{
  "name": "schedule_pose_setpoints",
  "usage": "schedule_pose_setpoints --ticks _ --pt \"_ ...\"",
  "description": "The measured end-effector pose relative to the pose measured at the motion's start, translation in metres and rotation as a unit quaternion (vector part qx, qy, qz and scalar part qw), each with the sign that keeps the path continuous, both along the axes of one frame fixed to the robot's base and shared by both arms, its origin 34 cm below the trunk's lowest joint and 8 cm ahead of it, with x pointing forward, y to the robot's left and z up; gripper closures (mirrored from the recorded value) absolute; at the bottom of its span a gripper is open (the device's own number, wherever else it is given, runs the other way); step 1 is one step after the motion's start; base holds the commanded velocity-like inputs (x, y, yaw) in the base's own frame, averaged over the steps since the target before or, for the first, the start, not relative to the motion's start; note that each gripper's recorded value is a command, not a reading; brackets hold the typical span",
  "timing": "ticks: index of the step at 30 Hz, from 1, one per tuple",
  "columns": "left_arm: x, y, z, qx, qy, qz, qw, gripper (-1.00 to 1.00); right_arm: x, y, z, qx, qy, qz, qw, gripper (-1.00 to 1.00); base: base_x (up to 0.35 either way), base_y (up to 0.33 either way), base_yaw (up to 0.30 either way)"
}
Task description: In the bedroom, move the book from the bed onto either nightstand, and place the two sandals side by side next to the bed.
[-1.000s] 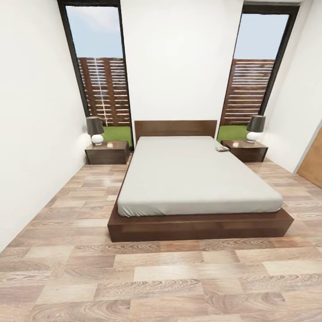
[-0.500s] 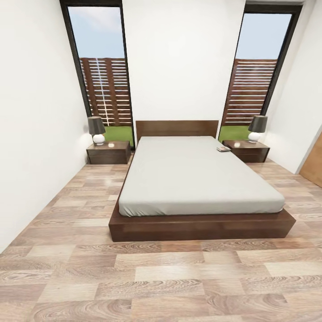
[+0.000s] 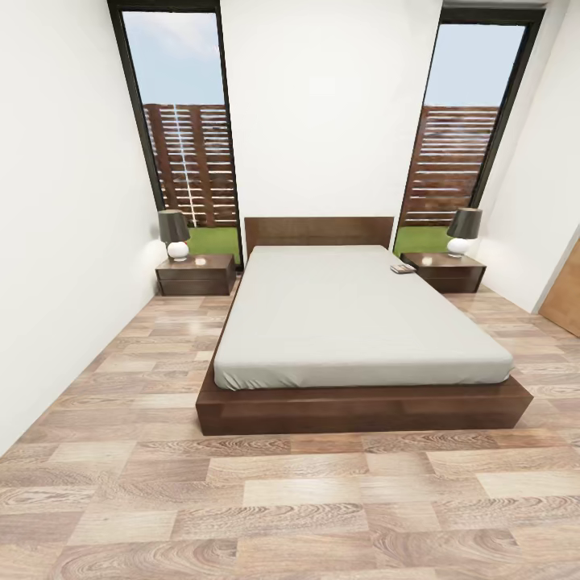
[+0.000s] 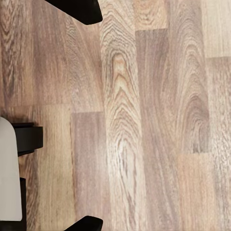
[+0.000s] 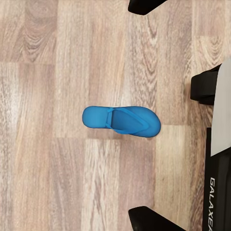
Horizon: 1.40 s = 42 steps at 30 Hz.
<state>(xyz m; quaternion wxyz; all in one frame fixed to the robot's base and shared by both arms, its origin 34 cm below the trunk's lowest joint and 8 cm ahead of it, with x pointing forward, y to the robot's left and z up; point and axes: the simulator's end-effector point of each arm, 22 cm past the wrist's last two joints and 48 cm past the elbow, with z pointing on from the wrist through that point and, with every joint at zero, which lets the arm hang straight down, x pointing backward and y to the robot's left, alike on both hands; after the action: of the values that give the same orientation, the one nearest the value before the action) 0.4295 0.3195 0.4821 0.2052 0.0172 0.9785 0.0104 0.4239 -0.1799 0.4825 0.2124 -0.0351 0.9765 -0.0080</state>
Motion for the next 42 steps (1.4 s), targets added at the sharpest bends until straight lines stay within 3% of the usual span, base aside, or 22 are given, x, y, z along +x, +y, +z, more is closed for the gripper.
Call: schedule_pose_setpoints --ticks 24,29,37,42 --pt "0.001 -0.001 0.0 -0.002 -0.001 -0.001 1.0 -1.0 -0.003 -0.012 -0.002 -0.007 0.009 -0.013 0.9999 -1.0 0.0 0.0 0.0" --pt "0.002 -0.002 0.001 -0.004 -0.001 -0.001 1.0 -1.0 -0.006 -0.032 -0.006 -0.021 0.035 -0.026 0.9988 -1.0 0.0 0.0 0.0" --pt "0.002 -0.002 0.001 -0.005 -0.002 0.0 1.0 -1.0 -0.021 -0.081 -0.011 -0.037 0.084 -0.083 0.9923 -1.0 0.0 0.0 0.0" --pt "0.002 -0.002 0.001 -0.006 -0.001 0.0 1.0 -1.0 -0.026 -0.089 -0.013 -0.038 0.095 -0.1 0.9897 -1.0 0.0 0.0 0.0"
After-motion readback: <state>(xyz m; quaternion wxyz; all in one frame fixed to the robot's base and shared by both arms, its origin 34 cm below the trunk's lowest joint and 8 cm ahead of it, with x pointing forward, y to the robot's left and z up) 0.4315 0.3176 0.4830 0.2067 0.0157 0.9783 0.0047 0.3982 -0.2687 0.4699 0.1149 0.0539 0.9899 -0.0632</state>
